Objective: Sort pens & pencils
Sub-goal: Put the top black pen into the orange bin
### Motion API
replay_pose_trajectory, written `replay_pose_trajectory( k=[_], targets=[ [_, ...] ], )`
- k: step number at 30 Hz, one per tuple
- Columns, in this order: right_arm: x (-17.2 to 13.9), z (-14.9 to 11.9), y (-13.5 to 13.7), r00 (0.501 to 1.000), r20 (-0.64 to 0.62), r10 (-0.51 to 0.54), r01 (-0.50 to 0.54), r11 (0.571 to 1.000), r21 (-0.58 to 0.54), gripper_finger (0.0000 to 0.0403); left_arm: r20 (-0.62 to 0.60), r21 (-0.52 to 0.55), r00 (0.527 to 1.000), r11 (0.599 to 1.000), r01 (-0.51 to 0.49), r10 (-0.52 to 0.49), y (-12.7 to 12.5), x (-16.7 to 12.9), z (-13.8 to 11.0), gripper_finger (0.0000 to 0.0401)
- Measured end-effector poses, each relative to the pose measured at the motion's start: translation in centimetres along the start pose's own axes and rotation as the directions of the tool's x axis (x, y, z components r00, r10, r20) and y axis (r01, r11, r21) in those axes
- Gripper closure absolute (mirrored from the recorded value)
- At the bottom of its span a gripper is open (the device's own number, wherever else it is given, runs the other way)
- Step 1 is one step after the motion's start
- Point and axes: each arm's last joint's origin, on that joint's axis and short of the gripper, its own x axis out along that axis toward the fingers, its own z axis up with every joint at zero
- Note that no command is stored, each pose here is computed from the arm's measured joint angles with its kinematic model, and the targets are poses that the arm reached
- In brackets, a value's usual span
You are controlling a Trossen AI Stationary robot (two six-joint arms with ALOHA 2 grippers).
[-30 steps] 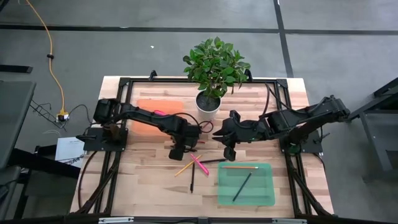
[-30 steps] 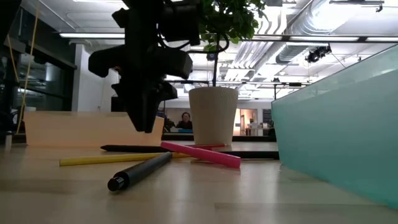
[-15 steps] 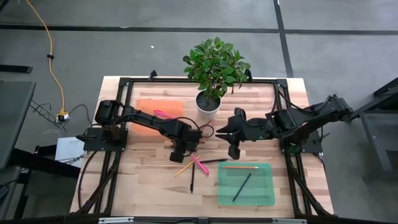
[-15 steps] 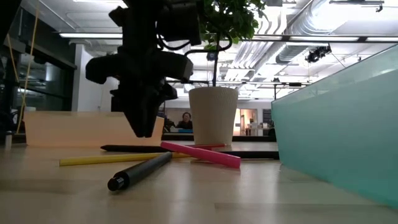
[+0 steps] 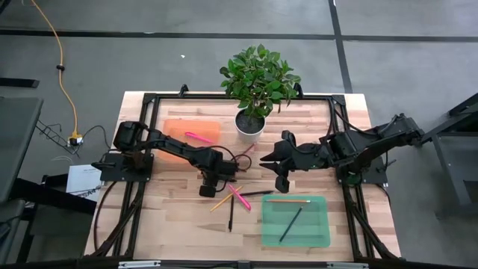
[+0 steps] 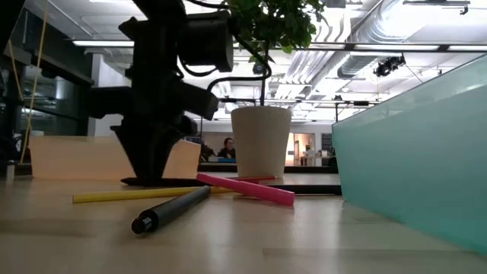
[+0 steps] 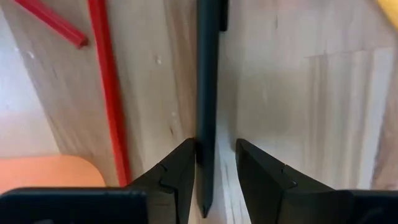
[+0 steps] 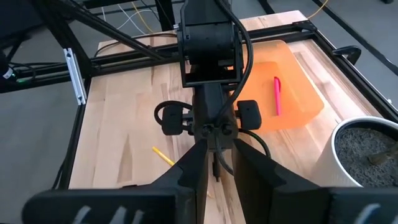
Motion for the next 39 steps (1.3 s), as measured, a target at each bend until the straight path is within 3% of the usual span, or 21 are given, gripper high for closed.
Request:
replay_pose_trajectory(
  k=[23,33,39],
  targets=[
    [0.0,0.0,0.0,1.0,0.0,0.0,0.0,1.0,0.01,0.0339,0.028,-0.007,0.999,1.0,-0.014,0.014,-0.14,0.06,0.24,0.0298],
    [0.0,-0.01,0.0,1.0,-0.001,0.0,0.0,1.0,0.01,0.0339,0.03,-0.01,0.999,1.0,-0.013,0.013,-0.13,0.0,0.25,0.0384],
    [0.0,-0.07,-0.02,1.0,-0.007,-0.002,0.002,1.0,0.008,0.0339,0.045,-0.015,0.999,1.0,-0.01,0.011,-0.13,-0.49,0.2,0.0378]
  ],
)
